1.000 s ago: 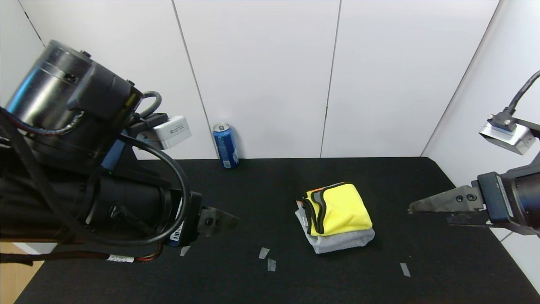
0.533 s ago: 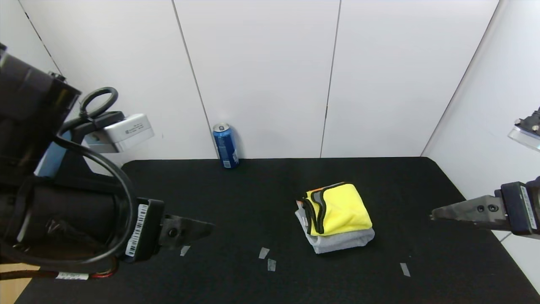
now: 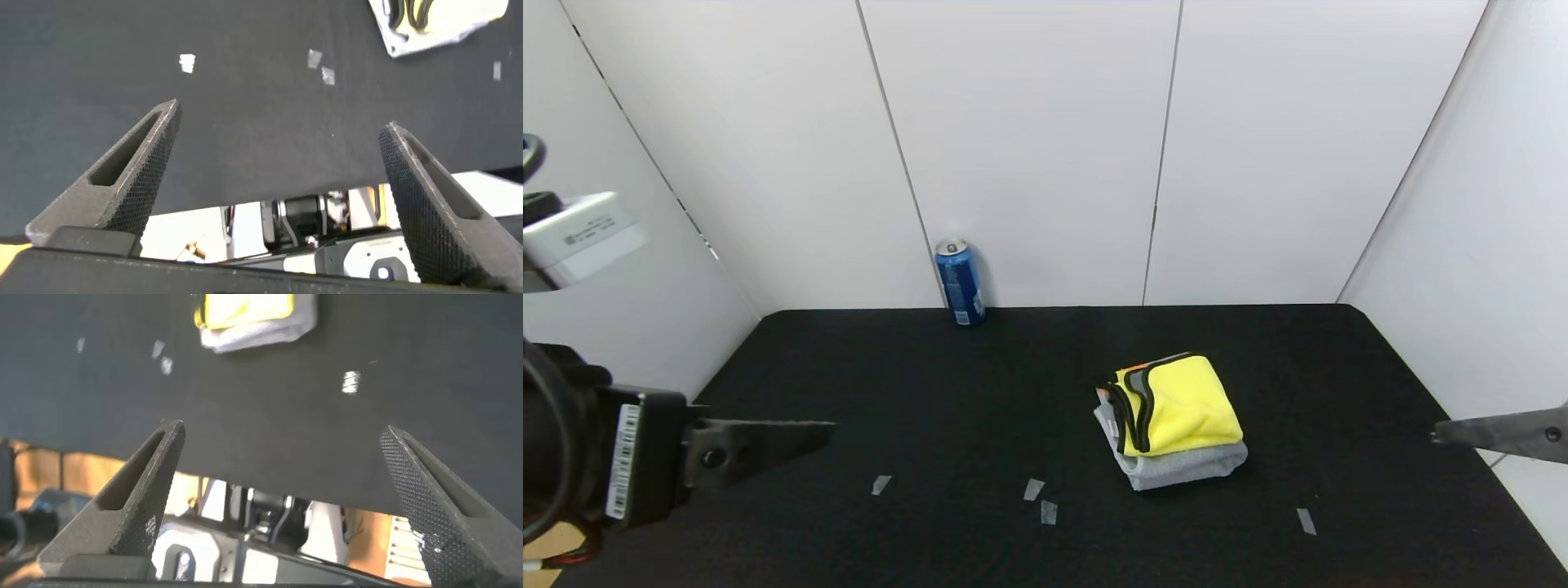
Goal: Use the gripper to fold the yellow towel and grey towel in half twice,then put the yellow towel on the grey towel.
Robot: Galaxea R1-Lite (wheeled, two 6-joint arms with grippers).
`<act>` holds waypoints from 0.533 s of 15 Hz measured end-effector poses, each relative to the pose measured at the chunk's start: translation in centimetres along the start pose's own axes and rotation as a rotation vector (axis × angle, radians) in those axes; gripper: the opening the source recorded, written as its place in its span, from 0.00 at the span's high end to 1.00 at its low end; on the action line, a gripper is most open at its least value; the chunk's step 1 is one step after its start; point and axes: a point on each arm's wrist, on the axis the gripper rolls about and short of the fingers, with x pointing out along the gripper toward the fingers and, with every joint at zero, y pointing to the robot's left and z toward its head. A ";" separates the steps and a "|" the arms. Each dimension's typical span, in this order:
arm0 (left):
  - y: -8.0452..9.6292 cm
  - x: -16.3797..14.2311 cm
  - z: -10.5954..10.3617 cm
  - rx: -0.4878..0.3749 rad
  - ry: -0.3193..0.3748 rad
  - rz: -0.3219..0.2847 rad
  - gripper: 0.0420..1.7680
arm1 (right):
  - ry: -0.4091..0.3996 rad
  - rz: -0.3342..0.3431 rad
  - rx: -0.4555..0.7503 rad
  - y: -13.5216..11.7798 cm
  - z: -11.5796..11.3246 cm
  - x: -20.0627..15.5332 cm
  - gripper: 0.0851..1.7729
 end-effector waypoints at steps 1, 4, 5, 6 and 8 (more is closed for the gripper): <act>0.5 -0.6 -0.2 -0.006 -0.019 0.008 0.03 | -0.018 -0.011 0.000 -0.3 -0.3 -0.5 0.04; 1.9 -2.2 -1.1 -0.038 -0.067 0.039 0.03 | -0.076 -0.049 -0.021 -1.2 -1.3 -2.1 0.04; 2.2 -2.7 -1.5 -0.048 -0.078 0.047 0.03 | -0.092 -0.055 -0.019 -1.4 -1.7 -2.6 0.04; 2.6 -3.1 -2.0 -0.056 -0.090 0.056 0.03 | -0.109 -0.059 -0.017 -1.5 -2.1 -3.1 0.04; 3.1 -4.0 -2.8 -0.057 -0.116 0.073 0.03 | -0.139 -0.060 -0.014 -1.7 -3.0 -4.1 0.04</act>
